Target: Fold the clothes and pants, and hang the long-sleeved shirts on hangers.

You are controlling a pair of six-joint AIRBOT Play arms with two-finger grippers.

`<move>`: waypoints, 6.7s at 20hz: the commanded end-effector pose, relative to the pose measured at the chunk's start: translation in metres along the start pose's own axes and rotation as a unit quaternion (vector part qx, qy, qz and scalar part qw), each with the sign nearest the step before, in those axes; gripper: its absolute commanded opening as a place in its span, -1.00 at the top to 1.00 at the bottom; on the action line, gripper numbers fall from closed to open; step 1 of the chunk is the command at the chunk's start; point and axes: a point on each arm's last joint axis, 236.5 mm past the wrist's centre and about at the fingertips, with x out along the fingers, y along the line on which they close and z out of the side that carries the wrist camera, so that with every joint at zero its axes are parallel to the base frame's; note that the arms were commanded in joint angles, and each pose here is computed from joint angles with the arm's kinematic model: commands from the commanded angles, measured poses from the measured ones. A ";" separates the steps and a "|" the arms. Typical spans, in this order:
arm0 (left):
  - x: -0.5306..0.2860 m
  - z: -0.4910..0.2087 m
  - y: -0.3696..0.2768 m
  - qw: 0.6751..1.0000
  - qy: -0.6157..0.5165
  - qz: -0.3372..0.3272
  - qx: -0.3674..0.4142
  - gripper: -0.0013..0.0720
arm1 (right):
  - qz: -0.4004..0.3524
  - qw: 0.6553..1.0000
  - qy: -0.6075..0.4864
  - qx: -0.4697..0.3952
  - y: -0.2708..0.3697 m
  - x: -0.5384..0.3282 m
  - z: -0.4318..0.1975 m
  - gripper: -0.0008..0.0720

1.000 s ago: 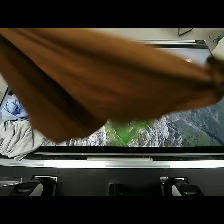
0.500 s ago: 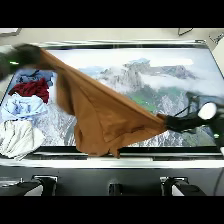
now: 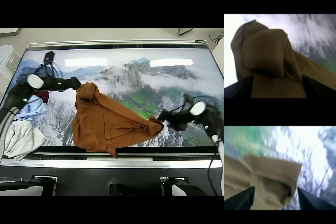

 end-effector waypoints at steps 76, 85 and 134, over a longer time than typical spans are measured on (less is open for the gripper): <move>-0.022 -0.049 0.073 0.973 0.083 -0.083 -0.199 -0.83 | 0.144 0.987 -0.070 0.034 0.010 -0.024 0.152 -0.58; -0.035 -0.242 0.122 0.908 0.304 -0.055 -0.281 -0.61 | -0.012 0.984 0.148 0.102 -0.145 -0.040 0.040 -0.57; -0.451 0.131 -0.130 0.886 -0.427 -0.051 0.175 0.91 | 0.043 0.825 -0.502 -0.257 0.125 -0.435 0.134 0.84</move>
